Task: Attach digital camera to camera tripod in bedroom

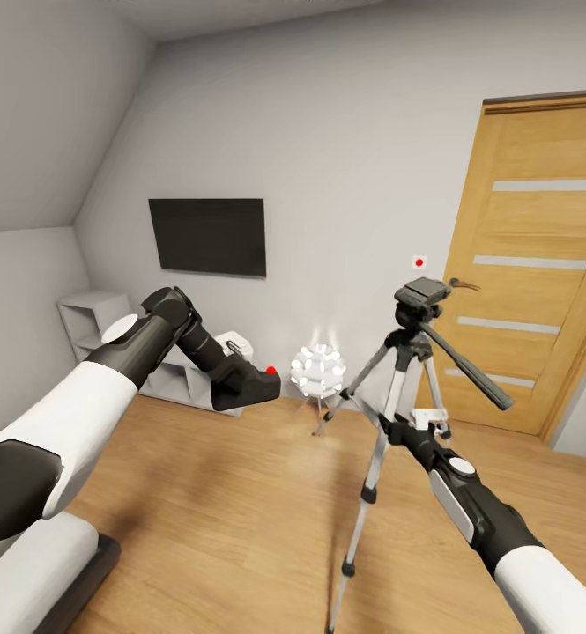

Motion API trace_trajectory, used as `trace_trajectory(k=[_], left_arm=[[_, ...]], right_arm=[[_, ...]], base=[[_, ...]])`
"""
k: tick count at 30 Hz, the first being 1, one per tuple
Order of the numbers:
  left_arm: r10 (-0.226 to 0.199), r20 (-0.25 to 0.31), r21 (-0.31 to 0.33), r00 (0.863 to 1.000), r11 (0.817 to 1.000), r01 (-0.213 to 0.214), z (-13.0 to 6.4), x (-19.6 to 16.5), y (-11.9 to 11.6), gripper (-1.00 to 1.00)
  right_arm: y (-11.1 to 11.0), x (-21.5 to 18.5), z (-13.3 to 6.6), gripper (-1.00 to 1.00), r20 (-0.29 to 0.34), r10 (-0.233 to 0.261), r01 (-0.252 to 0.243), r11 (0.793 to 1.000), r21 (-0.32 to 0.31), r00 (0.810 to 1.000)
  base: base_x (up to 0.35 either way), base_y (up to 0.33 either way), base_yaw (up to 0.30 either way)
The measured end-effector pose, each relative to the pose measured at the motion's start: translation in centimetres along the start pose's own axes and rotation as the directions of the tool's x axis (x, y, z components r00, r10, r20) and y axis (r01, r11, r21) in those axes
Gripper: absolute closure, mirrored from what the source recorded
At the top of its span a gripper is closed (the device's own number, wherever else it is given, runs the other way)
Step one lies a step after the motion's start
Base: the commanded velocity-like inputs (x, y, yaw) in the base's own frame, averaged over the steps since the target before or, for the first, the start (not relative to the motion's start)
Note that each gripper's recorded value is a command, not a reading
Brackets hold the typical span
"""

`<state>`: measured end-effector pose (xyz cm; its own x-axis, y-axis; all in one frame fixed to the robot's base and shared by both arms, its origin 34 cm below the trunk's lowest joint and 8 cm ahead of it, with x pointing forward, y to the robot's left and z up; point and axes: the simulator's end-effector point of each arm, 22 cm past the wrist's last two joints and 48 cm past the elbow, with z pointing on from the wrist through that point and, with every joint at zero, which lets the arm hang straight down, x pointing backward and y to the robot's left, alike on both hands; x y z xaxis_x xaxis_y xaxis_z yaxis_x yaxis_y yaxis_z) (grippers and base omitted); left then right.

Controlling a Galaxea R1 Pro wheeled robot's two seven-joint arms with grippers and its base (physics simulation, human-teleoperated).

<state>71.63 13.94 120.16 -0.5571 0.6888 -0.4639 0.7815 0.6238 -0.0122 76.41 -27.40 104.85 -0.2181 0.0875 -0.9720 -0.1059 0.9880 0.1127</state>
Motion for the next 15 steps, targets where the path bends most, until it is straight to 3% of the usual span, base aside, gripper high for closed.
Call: trace_trajectory(k=[6, 15], left_arm=[[0.000, 0.001, 0.001, 1.000, 1.000, 0.000, 0.0, 0.0, 0.0, 1.00], [0.001, 0.000, 0.001, 1.000, 1.000, -0.001, 0.0, -0.1, -0.1, 1.00]], right_arm=[[0.8, -0.2, -0.3, 1.00, -0.001, -0.016, 0.016, 0.997, -0.081, 1.000], [0.2, -0.6, -1.3, 1.00, -0.004, -0.057, 0.055, 0.982, -0.183, 0.998]], base=[[0.000, 0.000, 0.000], [0.000, 0.000, 0.000]])
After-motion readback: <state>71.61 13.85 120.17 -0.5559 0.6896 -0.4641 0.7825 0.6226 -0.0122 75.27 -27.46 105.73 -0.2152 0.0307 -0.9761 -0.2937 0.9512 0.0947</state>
